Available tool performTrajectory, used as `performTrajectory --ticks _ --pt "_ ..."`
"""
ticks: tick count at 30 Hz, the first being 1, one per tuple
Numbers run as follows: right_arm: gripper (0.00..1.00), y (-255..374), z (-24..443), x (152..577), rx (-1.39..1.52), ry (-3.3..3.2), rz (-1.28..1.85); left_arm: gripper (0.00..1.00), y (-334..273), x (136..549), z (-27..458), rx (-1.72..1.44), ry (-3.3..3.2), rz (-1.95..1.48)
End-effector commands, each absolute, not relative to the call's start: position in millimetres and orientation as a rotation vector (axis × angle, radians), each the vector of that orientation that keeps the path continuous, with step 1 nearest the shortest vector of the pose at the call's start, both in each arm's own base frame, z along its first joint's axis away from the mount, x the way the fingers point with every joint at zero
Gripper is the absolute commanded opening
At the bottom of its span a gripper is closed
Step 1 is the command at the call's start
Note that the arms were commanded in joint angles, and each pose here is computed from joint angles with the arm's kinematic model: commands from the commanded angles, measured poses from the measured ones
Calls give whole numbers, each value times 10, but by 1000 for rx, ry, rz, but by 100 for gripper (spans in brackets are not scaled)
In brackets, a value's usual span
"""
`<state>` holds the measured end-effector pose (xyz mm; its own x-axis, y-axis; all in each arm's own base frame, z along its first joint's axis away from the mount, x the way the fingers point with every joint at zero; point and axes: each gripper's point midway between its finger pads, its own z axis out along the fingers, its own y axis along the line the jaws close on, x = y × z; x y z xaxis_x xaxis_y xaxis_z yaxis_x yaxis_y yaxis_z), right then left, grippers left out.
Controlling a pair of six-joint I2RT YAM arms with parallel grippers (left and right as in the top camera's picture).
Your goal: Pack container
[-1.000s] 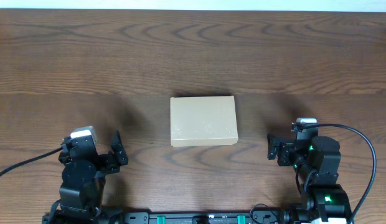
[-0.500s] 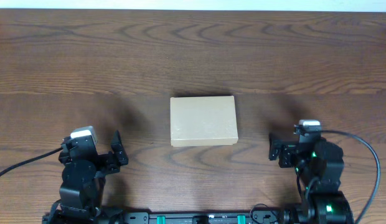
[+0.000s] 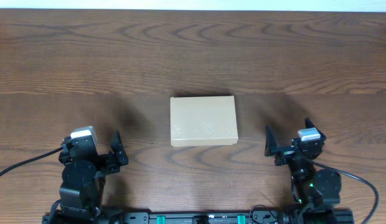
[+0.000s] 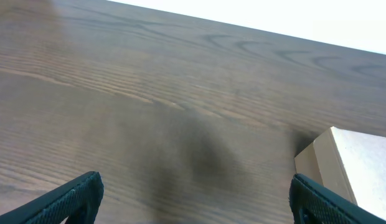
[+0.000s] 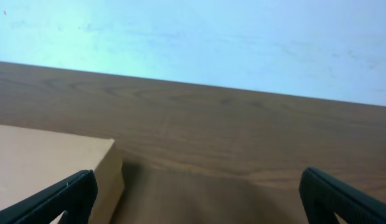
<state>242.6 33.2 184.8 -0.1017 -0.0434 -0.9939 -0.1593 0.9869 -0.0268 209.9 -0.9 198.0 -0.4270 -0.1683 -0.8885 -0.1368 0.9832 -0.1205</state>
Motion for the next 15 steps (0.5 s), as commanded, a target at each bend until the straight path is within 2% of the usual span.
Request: performTrajectory --ticks 1,15 --pt "99 288 1767 2452 -141 1635 58 95 15 2094 1974 -227 2016 -22" --pt "99 107 1581 2459 -65 1638 -30 95 15 2094 1974 -227 2016 -22"
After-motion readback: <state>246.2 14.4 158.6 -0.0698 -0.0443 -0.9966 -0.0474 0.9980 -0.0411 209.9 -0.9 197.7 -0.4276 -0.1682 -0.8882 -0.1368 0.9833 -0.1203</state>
